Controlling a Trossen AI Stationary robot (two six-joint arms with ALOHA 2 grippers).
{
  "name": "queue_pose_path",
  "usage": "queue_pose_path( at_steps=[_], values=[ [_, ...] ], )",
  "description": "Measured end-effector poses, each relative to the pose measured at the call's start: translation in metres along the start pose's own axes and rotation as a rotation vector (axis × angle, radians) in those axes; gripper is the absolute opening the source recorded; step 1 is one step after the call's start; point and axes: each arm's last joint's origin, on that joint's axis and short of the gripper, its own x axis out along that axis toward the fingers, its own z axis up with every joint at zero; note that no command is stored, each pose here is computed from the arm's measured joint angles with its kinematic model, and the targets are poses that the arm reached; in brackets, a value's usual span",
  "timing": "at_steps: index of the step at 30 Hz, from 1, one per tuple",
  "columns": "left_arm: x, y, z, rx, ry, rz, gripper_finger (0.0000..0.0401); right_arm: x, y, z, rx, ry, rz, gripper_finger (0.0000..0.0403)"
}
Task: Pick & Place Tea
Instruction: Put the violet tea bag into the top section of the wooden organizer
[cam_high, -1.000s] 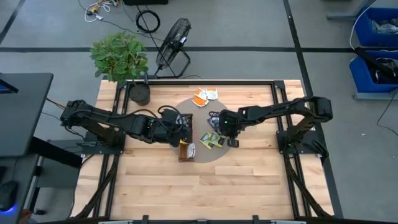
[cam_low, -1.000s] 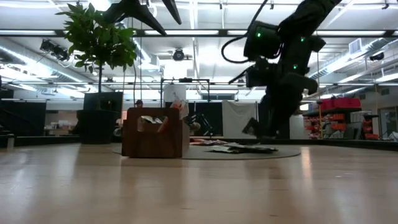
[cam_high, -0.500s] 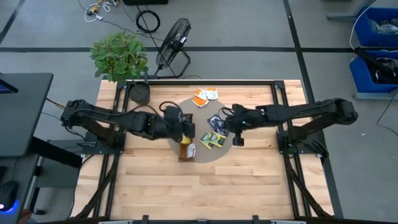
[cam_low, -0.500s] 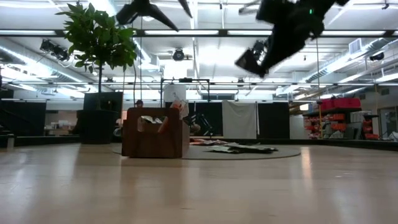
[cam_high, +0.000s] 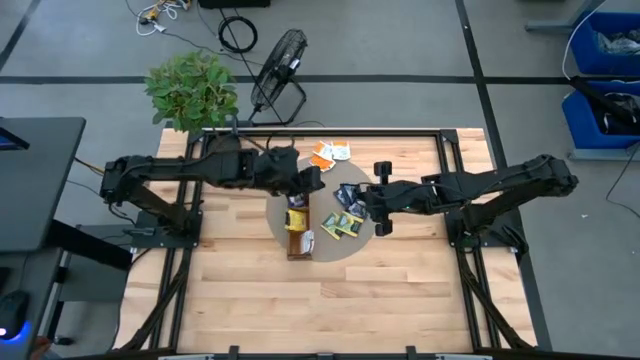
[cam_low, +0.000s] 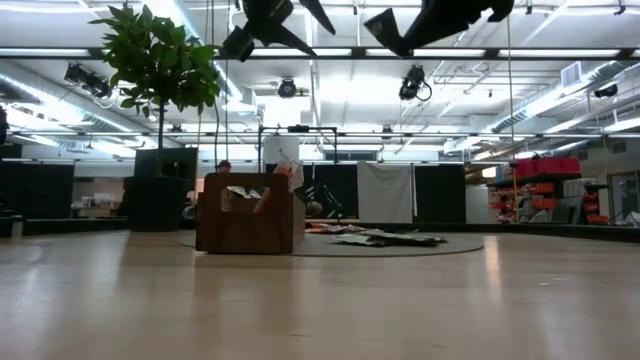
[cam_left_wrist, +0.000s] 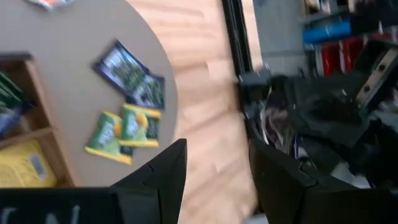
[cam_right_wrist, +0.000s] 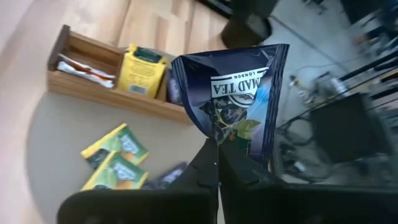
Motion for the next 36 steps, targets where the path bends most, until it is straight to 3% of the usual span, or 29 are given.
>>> queue_pose_path(
  at_steps=[10,27,33,36],
  values=[
    [0.007,-0.002,0.016,-0.049,0.096,-0.096,0.0179,-0.007,0.006,0.009,-0.153,-0.026,-0.036,0.0000],
    [0.042,0.000,0.026,-0.159,0.318,-0.199,0.0179,-0.009,0.013,0.011,-0.535,-0.039,-0.005,0.0000],
    [0.039,-0.006,0.033,-0.163,0.351,-0.292,0.0179,-0.011,0.018,0.012,-0.607,-0.062,0.025,0.0000],
    [0.042,-0.006,0.031,-0.171,0.377,-0.284,0.0179,-0.011,0.018,0.012,-0.619,-0.069,0.021,0.0000]
  ],
)
